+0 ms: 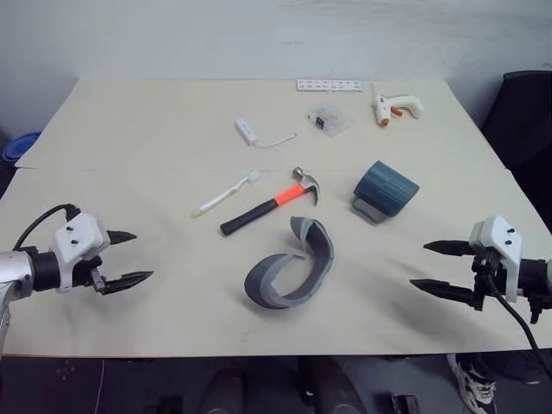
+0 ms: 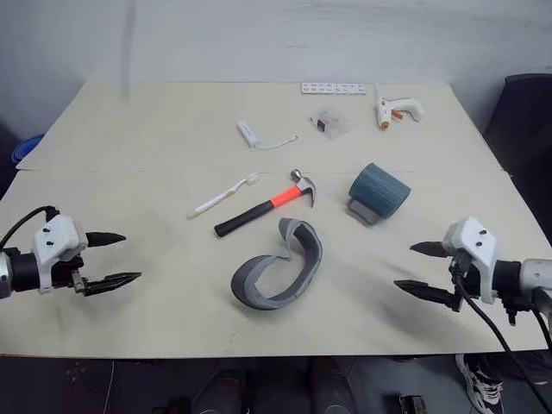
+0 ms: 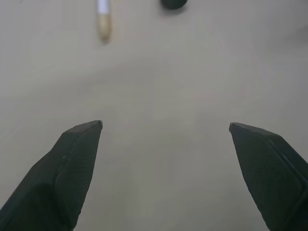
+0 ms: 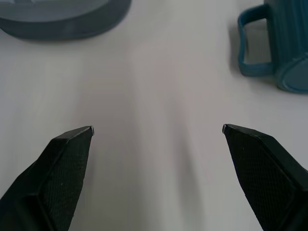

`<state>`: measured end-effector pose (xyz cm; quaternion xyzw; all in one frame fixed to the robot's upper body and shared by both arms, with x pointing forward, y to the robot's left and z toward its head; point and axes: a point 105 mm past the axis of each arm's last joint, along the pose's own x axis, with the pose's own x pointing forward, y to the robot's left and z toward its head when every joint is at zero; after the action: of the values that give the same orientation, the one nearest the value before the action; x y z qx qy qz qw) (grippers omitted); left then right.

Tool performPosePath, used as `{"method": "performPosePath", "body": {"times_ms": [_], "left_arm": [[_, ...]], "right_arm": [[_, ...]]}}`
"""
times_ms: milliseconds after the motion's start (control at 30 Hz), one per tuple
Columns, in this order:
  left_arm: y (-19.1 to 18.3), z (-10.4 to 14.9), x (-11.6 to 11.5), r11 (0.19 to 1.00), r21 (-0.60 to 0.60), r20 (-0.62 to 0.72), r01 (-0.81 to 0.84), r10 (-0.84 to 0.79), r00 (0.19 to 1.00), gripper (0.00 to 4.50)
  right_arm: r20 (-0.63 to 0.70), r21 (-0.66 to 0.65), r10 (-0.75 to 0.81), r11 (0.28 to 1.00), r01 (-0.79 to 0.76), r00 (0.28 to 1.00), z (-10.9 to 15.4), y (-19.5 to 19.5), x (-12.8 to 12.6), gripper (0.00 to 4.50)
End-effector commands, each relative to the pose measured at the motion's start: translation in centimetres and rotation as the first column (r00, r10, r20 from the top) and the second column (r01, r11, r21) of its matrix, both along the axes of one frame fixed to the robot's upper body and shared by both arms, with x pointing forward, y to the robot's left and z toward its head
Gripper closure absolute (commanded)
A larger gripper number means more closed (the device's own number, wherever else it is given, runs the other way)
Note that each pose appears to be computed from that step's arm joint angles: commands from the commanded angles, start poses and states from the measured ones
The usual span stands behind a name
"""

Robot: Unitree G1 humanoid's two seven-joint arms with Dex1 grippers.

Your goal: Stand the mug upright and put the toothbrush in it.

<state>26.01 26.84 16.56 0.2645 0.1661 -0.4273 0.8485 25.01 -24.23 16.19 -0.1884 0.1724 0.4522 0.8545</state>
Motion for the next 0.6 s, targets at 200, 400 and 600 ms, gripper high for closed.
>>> {"method": "performPosePath", "body": {"times_ms": [200, 400, 600], "left_arm": [[-7.5, 4.9, -1.9, 0.928, -0.028, -0.005, 0.370, -0.371, 0.929, 0.02], [-8.8, 4.9, -0.7, 0.916, -0.025, 0.007, 0.400, -0.400, 0.916, 0.02], [-8.5, 3.9, -0.9, 0.919, 0.001, -0.018, 0.394, -0.394, 0.919, 0.02]], "right_arm": [[0.193, -0.323, 0.566, 0.808, -0.493, 0.801, 4.0, 8.6, -1.8, 0.00], [0.206, -0.594, 0.801, 0.558, -0.579, 0.562, 1.6, 10.5, 0.7, 0.00], [0.198, -0.611, 0.877, 0.460, -0.644, 0.439, -0.8, 13.0, 1.0, 0.00]]}}
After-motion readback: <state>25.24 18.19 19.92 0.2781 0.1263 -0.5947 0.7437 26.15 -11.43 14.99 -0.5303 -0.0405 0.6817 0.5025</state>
